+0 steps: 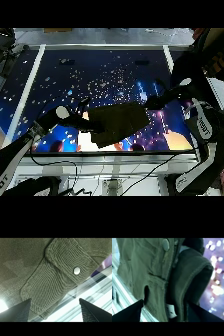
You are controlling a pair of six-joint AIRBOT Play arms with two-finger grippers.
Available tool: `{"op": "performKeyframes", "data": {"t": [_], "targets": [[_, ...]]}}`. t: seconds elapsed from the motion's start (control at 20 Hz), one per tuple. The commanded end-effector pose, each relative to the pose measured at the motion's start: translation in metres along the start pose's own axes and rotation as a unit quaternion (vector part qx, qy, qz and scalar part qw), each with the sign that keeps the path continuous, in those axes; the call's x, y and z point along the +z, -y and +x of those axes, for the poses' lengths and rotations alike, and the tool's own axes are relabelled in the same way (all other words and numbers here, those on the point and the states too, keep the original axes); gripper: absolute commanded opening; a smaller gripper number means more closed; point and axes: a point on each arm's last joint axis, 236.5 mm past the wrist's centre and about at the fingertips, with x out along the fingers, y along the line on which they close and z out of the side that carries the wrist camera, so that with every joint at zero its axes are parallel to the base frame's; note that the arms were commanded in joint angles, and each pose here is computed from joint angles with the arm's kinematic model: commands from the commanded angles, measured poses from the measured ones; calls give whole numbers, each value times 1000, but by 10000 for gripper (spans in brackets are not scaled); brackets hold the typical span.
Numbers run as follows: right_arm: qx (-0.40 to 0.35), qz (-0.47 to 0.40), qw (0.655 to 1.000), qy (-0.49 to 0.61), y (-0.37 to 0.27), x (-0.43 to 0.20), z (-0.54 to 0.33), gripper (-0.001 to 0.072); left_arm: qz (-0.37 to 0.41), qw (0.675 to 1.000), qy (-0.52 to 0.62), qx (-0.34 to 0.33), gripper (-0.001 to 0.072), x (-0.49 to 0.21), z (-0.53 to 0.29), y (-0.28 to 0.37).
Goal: Fold the clothes and pants, and hang the long-sleeved shirts on hangers.
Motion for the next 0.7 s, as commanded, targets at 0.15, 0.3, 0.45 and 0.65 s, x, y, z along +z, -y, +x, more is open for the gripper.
{"op": "performKeyframes", "data": {"t": [0.15, 0.3, 0.45, 0.65], "targets": [[-104, 8, 994, -16, 28, 5, 19, 632, 0, 1000, 0, 0, 694, 0, 0, 0], [-182, -6, 983, -22, 47, 11, 29, 632, 0, 1000, 0, 0, 694, 0, 0, 0], [-252, 32, 967, -16, 76, 10, 16, 630, 0, 1000, 0, 0, 694, 0, 0, 0], [-231, 87, 969, -6, 79, 5, 13, 620, 0, 1000, 7, 2, 694, 3, 0, -1]]}}
